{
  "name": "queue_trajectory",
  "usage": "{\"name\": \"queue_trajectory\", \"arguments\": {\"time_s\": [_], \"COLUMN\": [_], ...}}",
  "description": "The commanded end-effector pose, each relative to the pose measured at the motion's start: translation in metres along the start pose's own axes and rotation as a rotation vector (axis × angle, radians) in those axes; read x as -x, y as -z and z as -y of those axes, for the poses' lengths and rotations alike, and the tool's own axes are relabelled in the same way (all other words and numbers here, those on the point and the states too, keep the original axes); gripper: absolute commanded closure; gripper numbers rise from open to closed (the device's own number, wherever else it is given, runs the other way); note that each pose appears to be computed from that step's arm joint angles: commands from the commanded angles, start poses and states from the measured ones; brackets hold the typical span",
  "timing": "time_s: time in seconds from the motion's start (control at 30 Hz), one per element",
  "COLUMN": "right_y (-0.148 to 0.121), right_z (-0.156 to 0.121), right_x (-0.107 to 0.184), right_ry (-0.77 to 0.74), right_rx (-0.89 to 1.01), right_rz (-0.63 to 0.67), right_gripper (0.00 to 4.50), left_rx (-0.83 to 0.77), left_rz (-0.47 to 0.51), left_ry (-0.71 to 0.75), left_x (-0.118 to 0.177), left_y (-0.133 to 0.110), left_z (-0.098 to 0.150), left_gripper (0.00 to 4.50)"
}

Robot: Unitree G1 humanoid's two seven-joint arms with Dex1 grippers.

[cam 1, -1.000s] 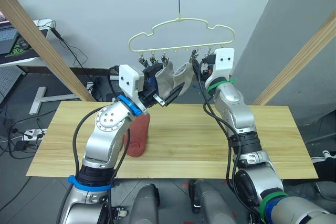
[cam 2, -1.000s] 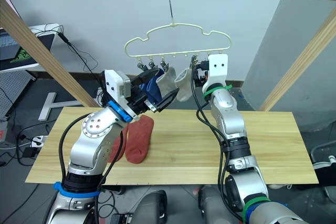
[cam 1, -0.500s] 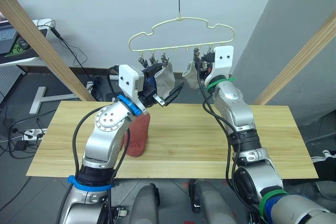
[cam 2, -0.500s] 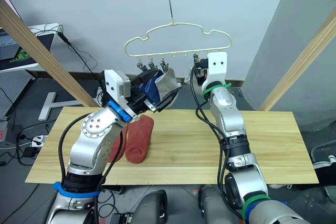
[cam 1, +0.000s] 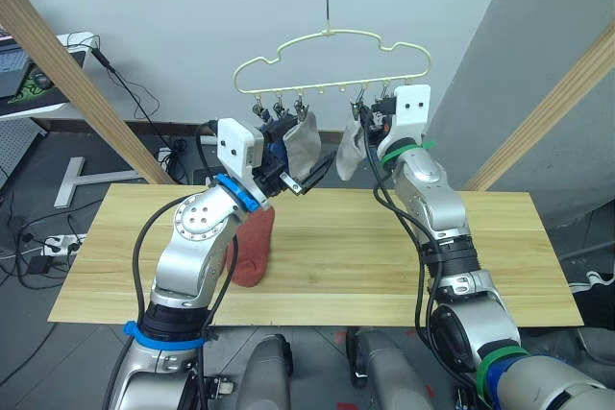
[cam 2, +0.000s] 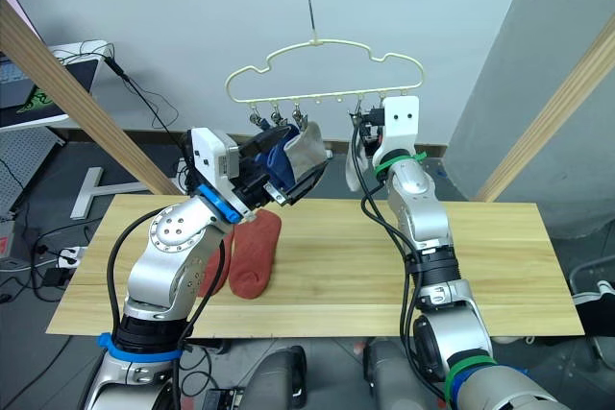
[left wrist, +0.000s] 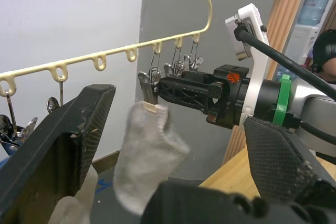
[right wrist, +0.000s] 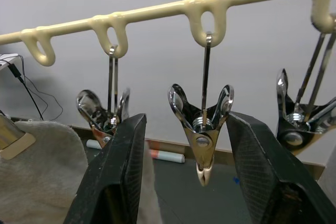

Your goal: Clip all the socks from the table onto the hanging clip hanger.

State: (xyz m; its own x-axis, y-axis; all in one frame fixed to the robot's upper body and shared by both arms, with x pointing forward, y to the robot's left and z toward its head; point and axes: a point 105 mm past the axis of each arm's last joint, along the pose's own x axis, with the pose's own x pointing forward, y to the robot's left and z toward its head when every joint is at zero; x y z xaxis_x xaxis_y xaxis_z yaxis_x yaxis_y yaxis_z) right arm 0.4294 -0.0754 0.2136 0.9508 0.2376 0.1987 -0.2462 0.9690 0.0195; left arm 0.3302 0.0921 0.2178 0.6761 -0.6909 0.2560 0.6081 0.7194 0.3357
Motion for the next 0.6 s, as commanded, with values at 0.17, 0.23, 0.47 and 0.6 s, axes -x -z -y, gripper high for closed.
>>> {"name": "queue_trajectory", "arguments": {"time_s": [0.17, 0.23, 0.47, 0.6], "right_y": [-0.027, -0.027, -0.029, -0.029], "right_z": [-0.006, -0.007, -0.011, -0.013], "right_x": [-0.005, -0.006, -0.008, -0.008], "right_ry": [-0.009, -0.011, -0.021, -0.024], "right_rx": [-0.002, -0.002, -0.008, -0.008], "right_rz": [0.088, 0.09, 0.097, 0.098], "right_gripper": [2.04, 2.04, 2.04, 2.04], "left_rx": [-0.023, -0.024, -0.026, -0.028], "left_rz": [0.058, 0.058, 0.063, 0.068], "left_ry": [0.01, 0.01, 0.012, 0.011], "left_x": [-0.001, -0.001, -0.001, -0.001], "left_y": [-0.018, -0.018, -0.02, -0.021], "left_z": [0.005, 0.005, 0.005, 0.005], "left_gripper": [0.0, 0.0, 0.0, 0.0]}}
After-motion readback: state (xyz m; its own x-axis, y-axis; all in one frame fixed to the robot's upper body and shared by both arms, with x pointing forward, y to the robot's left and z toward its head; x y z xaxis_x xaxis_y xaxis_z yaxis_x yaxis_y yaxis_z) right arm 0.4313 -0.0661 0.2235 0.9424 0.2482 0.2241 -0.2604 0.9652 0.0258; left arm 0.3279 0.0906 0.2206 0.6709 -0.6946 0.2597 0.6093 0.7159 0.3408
